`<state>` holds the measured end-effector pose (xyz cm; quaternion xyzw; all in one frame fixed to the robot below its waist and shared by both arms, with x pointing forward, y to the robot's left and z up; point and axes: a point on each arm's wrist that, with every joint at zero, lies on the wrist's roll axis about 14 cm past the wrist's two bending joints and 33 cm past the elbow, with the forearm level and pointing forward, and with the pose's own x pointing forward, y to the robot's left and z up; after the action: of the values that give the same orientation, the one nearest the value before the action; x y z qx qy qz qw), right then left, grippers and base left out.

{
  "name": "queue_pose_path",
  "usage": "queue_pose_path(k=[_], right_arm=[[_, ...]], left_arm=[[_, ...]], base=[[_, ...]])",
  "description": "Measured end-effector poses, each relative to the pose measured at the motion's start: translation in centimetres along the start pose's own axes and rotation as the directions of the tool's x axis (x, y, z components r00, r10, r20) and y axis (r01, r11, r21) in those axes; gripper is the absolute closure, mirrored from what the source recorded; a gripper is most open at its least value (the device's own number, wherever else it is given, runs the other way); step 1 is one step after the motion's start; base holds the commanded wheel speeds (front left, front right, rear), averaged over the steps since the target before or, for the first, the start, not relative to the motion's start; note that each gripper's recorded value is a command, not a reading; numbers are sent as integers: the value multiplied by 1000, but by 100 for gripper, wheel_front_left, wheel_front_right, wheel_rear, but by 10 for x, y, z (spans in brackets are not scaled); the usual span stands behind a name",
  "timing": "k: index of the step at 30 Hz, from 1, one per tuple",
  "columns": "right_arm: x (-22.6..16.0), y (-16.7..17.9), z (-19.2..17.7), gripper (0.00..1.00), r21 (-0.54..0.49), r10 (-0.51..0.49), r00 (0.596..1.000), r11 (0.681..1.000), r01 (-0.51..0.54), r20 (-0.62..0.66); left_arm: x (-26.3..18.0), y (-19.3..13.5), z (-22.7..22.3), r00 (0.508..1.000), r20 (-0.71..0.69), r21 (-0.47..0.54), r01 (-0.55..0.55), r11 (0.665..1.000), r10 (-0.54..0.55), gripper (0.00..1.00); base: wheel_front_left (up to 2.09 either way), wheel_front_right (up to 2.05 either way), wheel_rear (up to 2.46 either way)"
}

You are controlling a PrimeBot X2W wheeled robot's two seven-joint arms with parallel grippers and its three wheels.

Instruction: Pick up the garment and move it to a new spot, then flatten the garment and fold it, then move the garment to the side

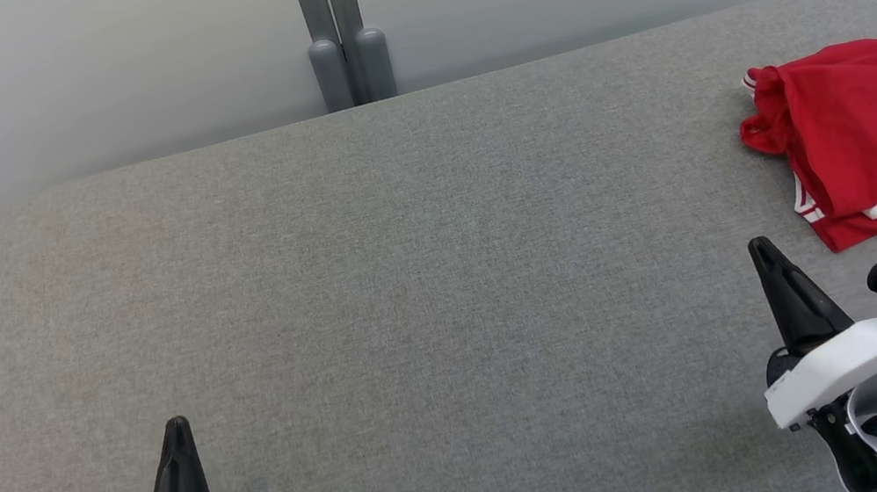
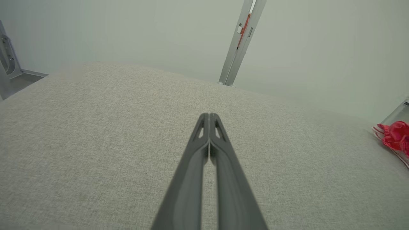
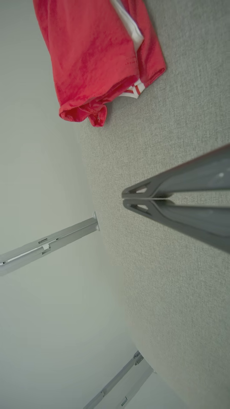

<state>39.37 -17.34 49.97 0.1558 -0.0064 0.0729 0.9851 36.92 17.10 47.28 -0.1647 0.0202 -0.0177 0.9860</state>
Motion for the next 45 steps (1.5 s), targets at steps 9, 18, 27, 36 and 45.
queue_pose_path(k=[9, 18, 27, 36, 45], right_arm=[[1, -7, 2, 100, 154, -48, 999, 987, 48, -3], [-1, -12, 1, 100, 288, -85, 996, 954, 85, -12], [-1, -16, 2, 100, 407, -109, 994, 907, 107, -19], [-2, -18, 3, 100, 511, -127, 992, 851, 121, -23], [-3, -21, 4, 100, 596, -139, 990, 792, 128, -27]], left_arm=[[0, 8, 0, 999, -14, -151, -41, 988, 40, 100], [2, 12, 3, 998, -21, -281, -66, 957, 63, 100], [4, 15, 4, 997, -29, -400, -79, 913, 73, 100], [6, 18, 8, 996, -30, -501, -86, 861, 83, 100], [8, 18, 11, 996, -32, -592, -85, 801, 82, 100]], base=[[0, 0, 0], [0, 0, 0], [0, 0, 0], [0, 0, 0], [0, 0, 0]])
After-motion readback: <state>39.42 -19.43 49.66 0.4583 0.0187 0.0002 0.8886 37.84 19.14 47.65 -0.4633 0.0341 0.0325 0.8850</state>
